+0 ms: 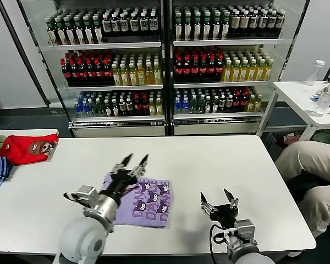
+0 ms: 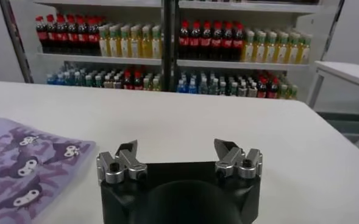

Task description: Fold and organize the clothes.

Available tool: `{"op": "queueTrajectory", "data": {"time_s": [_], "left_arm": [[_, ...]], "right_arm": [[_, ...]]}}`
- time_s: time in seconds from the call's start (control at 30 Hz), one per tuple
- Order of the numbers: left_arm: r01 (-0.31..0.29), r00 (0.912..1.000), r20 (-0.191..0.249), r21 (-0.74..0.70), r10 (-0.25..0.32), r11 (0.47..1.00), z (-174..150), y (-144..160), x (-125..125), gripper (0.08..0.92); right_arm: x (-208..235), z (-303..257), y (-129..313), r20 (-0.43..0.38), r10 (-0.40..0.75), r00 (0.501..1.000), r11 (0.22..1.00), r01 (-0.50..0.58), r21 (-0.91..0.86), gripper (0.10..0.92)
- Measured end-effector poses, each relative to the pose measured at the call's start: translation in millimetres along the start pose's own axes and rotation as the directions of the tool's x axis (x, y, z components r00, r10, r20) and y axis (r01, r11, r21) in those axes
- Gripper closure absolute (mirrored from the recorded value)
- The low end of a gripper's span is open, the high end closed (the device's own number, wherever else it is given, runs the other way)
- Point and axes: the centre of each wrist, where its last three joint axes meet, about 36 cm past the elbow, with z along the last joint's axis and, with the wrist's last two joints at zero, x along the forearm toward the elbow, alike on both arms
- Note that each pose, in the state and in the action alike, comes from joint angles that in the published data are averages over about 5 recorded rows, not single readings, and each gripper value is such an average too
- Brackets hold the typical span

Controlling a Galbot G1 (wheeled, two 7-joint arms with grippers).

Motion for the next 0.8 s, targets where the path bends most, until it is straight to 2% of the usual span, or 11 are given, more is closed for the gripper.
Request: {"op": "queueTrajectory", "data": {"time_s": [0.13, 0.27, 0.57, 0.8], "left_arm": [[0.076, 0.9962, 0.052, -0.127, -0.070, 0.989, 8, 26, 3, 0.206], [0.112, 0.9916, 0.088, -0.220, -0.095, 0.969, 18, 41, 9, 0.179], [0.140, 0.9889, 0.094, -0.322, -0.115, 0.936, 38, 62, 13, 0.177], [0.149, 0.9883, 0.081, -0.345, -0.129, 0.927, 49, 71, 15, 0.177]], "right_arm": [[-17, -1, 21, -0.026, -0.038, 0.999, 0.998, 0.036, -0.055, 0.200], [-34, 1, 49, -0.067, -0.086, 0.994, 0.991, 0.079, -0.106, 0.200], [-54, 12, 99, -0.162, -0.158, 0.974, 0.974, 0.127, -0.189, 0.208], [-62, 13, 114, -0.197, -0.167, 0.966, 0.967, 0.121, -0.226, 0.375]]}}
